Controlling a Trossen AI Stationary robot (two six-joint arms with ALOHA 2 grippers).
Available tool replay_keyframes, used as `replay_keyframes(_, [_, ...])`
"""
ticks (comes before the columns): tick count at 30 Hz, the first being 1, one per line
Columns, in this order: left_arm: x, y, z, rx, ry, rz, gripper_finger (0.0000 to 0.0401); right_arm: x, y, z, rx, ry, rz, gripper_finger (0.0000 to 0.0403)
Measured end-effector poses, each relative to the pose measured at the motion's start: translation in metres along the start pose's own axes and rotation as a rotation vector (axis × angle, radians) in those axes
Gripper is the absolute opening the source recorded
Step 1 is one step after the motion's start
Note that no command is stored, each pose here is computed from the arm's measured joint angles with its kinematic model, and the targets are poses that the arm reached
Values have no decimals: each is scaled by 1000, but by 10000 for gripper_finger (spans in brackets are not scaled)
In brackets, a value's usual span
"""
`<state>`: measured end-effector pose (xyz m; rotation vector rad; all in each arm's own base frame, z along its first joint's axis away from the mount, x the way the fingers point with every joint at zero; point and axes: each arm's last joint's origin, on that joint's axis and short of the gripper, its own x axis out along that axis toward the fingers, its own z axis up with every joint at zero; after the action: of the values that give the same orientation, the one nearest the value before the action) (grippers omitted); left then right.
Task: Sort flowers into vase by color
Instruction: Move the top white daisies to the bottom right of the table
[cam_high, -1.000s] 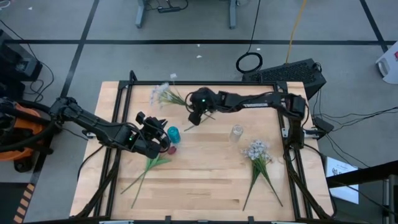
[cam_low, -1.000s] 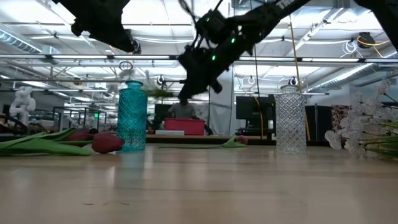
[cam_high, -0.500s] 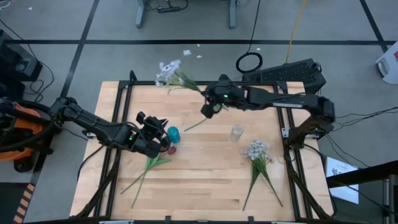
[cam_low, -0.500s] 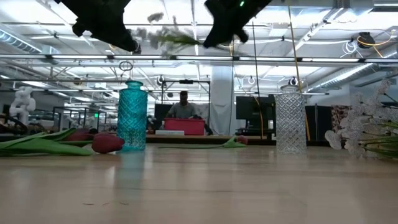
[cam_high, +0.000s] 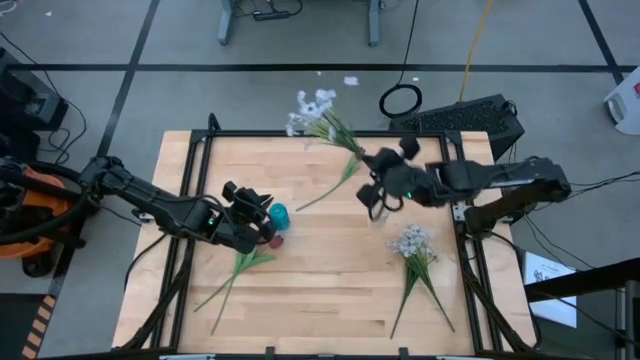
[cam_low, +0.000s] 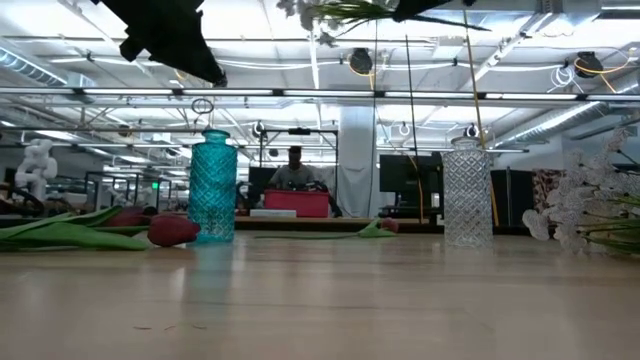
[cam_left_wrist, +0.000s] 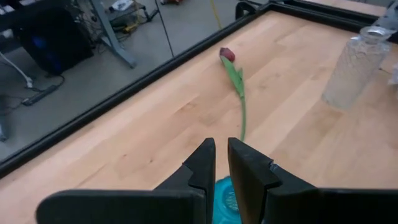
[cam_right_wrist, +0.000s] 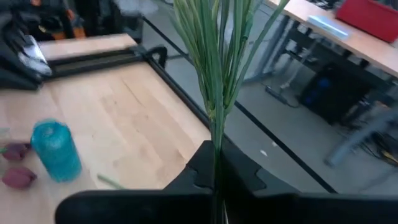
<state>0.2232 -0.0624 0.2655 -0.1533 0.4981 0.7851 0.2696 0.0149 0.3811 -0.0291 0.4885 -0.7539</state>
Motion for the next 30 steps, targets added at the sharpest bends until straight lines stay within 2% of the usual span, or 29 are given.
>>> replay_keyframes(11, [-1, -2, 0, -12, 5, -21, 52, -61, 24, -42, 119, 8, -48, 2])
replay_keyframes(18, [-1, -3, -1, -13, 43, -62, 52, -94, 31, -69, 192, 37, -4, 2])
replay_keyframes(25, [-3, -6, -1, -25, 45, -87, 52, -116, 36, -92, 221, 145, 17, 2])
replay_keyframes(30, [-2, -10, 1, -61, 29, -107, 52, -122, 50, -111, 222, 204, 14, 2])
